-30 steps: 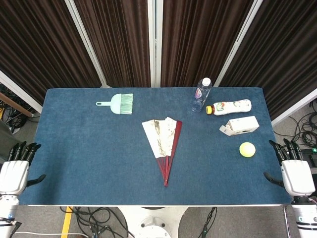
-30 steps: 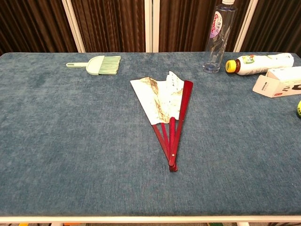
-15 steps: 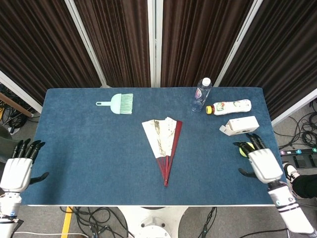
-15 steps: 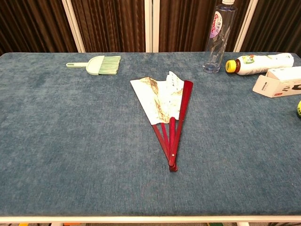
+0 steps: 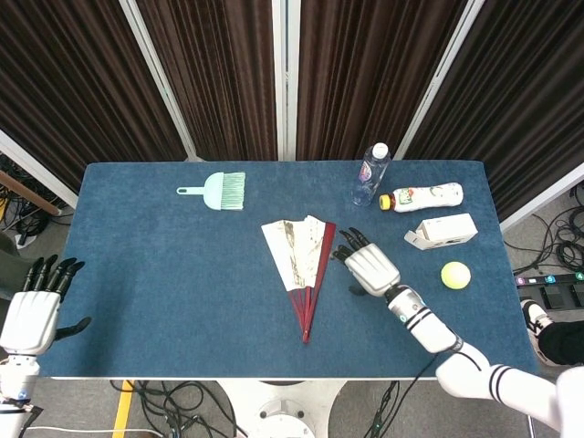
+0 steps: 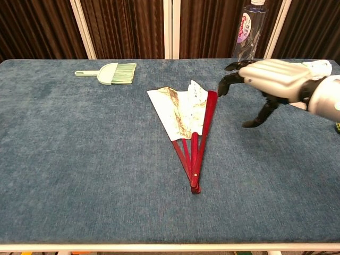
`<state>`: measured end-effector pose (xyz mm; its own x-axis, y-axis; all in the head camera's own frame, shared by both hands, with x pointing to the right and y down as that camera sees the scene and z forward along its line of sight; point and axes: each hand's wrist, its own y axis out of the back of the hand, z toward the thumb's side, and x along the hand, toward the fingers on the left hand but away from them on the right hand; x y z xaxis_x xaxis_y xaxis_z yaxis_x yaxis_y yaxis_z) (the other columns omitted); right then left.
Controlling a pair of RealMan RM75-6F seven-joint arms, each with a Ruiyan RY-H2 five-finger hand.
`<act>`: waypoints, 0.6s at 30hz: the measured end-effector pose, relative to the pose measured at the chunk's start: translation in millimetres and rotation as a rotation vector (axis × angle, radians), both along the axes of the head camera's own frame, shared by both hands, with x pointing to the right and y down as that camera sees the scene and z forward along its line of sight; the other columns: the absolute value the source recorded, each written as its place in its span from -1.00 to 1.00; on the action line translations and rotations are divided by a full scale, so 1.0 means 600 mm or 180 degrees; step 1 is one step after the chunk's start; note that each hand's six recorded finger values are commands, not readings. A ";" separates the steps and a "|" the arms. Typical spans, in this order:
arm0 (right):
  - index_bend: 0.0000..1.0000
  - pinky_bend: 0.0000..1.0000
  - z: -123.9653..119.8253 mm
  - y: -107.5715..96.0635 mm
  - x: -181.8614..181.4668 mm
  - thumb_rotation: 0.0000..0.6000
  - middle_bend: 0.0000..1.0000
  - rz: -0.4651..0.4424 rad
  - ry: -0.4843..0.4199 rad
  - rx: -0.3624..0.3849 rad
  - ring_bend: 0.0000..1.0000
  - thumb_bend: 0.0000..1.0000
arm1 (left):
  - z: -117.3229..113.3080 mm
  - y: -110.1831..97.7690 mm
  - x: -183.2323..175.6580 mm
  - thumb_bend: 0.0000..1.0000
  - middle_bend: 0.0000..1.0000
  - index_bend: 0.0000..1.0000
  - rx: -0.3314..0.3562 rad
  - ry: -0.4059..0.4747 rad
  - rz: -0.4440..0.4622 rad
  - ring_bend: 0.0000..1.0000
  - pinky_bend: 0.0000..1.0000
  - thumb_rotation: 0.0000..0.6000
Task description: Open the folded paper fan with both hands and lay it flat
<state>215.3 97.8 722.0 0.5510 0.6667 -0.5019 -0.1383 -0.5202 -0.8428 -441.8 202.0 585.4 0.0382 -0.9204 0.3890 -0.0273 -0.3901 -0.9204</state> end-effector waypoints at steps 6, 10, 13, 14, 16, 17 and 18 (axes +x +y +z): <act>-0.22 -0.96 0.049 -0.004 -0.034 1.00 -0.31 -0.0024 0.0015 0.0125 -0.93 -0.90 | 0.002 -0.001 -0.002 -1.00 -0.76 -0.72 -0.0015 0.0029 -0.0026 -0.96 -1.00 1.00; -0.17 -0.96 0.069 -0.003 -0.051 1.00 -0.30 -0.0034 -0.0038 0.0203 -0.90 -0.81 | 0.003 -0.004 -0.002 -1.00 -0.76 -0.72 -0.0024 0.0046 -0.0029 -0.96 -1.00 1.00; -0.14 -0.97 0.077 0.001 -0.065 1.00 -0.30 -0.0059 -0.0108 0.0269 -0.90 -0.78 | 0.004 -0.004 -0.003 -1.00 -0.76 -0.72 -0.0035 0.0050 -0.0043 -0.96 -1.00 1.00; -0.14 -0.98 0.080 0.003 -0.070 1.00 -0.30 -0.0065 -0.0141 0.0287 -0.90 -0.77 | 0.004 -0.004 -0.004 -1.00 -0.76 -0.72 -0.0037 0.0049 -0.0045 -0.96 -1.00 1.00; -0.14 -1.00 0.084 0.007 -0.078 1.00 -0.30 -0.0071 -0.0183 0.0304 -0.90 -0.76 | 0.005 -0.004 -0.005 -1.00 -0.76 -0.72 -0.0043 0.0044 -0.0055 -0.96 -1.00 1.00; -0.14 -1.00 0.086 0.010 -0.082 1.00 -0.30 -0.0077 -0.0200 0.0313 -0.90 -0.76 | 0.006 -0.004 -0.006 -1.00 -0.76 -0.72 -0.0049 0.0046 -0.0065 -0.96 -1.00 1.00; -0.14 -1.00 0.088 0.012 -0.084 1.00 -0.30 -0.0083 -0.0207 0.0319 -0.90 -0.76 | 0.007 -0.004 -0.007 -1.00 -0.76 -0.72 -0.0061 0.0055 -0.0079 -0.96 -1.00 1.00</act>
